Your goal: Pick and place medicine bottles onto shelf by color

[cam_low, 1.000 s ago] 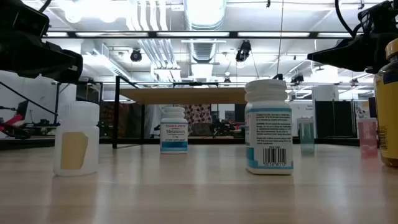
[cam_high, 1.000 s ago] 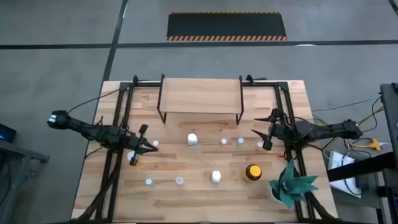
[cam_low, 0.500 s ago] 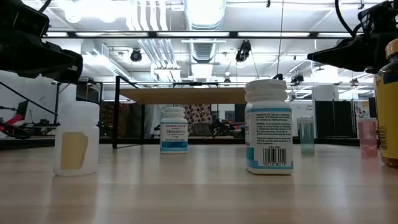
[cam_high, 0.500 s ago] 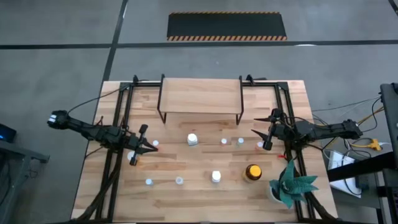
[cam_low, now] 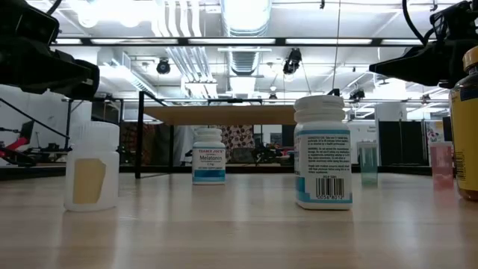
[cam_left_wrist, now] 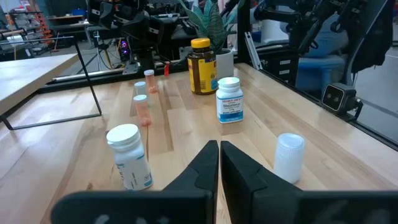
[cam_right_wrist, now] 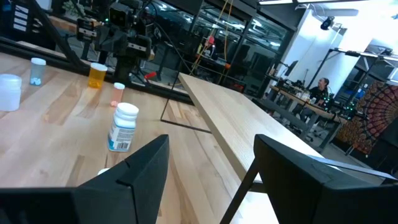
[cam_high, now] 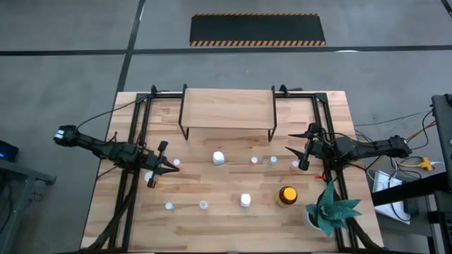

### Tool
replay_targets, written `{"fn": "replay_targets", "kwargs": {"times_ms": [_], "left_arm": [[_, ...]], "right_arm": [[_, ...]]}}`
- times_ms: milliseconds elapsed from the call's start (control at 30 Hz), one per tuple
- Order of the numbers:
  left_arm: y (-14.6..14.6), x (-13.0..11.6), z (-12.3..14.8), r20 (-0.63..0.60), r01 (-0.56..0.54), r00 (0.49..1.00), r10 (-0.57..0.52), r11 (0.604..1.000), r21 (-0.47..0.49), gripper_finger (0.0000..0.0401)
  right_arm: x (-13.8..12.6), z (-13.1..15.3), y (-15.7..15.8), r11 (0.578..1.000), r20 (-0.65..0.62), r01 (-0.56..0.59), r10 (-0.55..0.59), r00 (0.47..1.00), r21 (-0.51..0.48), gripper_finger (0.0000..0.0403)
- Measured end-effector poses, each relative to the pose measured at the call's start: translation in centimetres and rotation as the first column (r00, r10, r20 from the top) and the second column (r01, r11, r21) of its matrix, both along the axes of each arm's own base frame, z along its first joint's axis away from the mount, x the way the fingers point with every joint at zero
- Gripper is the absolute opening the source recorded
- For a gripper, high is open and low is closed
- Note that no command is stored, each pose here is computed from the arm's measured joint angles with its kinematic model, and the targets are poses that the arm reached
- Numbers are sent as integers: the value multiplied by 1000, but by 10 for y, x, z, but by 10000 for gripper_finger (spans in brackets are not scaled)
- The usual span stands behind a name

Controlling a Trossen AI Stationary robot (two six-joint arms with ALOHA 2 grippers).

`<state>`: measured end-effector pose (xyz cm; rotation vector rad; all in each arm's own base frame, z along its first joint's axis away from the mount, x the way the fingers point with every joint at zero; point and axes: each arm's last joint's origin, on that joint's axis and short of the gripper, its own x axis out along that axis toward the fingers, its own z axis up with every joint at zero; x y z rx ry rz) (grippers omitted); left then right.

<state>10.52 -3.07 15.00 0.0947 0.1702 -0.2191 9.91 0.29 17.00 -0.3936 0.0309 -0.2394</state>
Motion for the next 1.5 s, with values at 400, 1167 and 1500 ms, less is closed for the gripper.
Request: {"fn": "replay_targets", "kwargs": {"times_ms": [400,1167,1500], "left_arm": [[0,0,0,0,0,1000,0,1000,0,0],[0,0,0,0,0,1000,0,1000,0,0],[0,0,0,14,11,1000,-12,998,65,0]], "right_arm": [[0,0,0,1000,0,0,0,1000,0,226],[0,0,0,1000,0,0,0,1000,0,226],[0,0,0,998,-15,1,-2,1000,-65,226]]}}
